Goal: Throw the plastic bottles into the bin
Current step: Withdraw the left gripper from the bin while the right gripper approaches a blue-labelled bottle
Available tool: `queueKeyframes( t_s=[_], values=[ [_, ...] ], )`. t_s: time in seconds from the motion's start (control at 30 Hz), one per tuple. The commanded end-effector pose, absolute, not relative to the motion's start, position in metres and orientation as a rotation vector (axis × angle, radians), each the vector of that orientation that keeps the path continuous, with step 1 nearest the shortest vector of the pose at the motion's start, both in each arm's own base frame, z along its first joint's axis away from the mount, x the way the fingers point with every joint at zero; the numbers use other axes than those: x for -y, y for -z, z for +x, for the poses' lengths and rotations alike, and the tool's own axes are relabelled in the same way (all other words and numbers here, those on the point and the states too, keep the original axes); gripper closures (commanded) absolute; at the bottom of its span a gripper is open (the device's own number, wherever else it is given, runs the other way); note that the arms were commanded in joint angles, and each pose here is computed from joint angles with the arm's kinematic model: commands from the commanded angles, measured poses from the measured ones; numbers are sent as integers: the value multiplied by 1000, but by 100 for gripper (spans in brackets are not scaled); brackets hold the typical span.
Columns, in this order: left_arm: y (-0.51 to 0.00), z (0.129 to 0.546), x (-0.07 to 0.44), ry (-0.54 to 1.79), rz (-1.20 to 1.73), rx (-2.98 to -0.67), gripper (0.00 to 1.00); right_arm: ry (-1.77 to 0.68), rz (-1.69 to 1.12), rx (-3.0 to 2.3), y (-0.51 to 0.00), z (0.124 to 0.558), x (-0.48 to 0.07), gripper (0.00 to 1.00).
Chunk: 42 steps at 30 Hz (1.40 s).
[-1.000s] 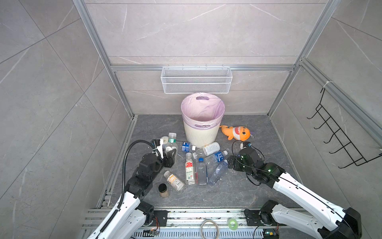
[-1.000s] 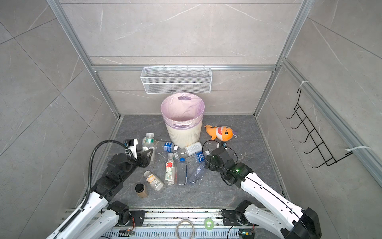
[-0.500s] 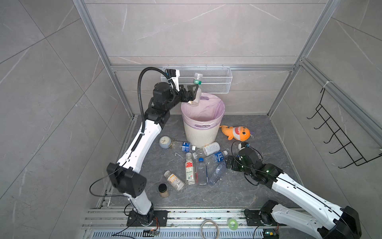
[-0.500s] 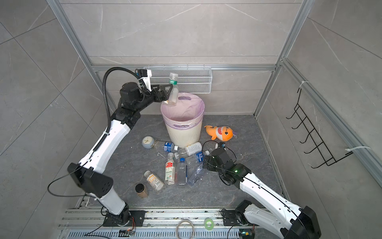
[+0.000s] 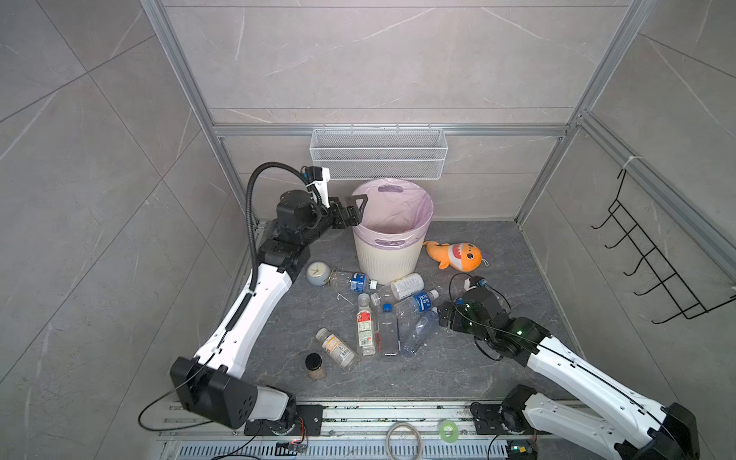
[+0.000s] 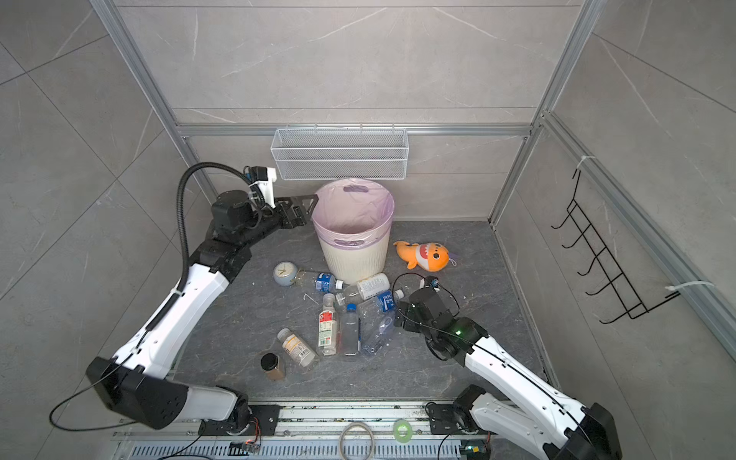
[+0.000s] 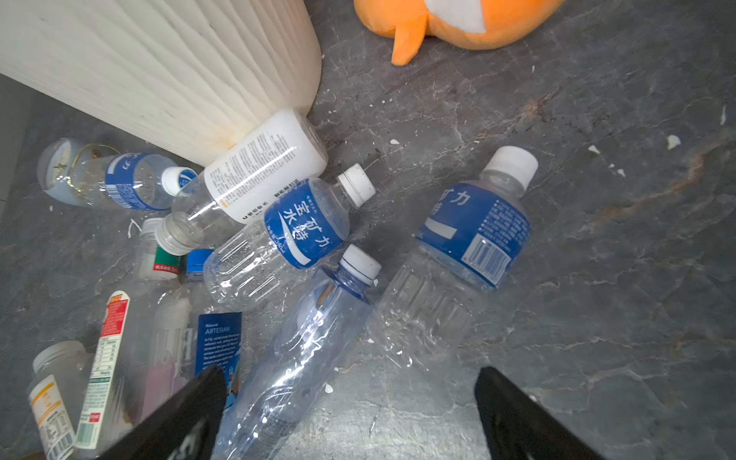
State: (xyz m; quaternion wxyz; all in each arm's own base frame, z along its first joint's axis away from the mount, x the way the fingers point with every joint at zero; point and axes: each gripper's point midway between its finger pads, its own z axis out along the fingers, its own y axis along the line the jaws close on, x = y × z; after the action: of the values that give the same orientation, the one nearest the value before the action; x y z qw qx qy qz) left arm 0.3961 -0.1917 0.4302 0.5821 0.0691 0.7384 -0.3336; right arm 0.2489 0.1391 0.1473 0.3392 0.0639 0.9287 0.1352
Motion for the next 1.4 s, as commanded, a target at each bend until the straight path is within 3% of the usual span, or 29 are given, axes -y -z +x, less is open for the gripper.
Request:
queueKeyframes(
  t_s=[0.0, 0.73, 1.03, 1.37],
  values=[
    [-437, 376, 175, 720, 143, -1667, 0, -298, 175, -2451, -141, 248, -136, 1],
    [-214, 302, 127, 599, -19, -1995, 0, -189, 332, -2559, -104, 270, -117, 1],
    [-163, 289, 123, 550, 26, -2062, 1, -224, 414, -2604, -78, 278, -109, 1],
    [-141, 285, 129, 541, 123, -2071, 1, -217, 467, -2640, -59, 284, -104, 4]
  ],
)
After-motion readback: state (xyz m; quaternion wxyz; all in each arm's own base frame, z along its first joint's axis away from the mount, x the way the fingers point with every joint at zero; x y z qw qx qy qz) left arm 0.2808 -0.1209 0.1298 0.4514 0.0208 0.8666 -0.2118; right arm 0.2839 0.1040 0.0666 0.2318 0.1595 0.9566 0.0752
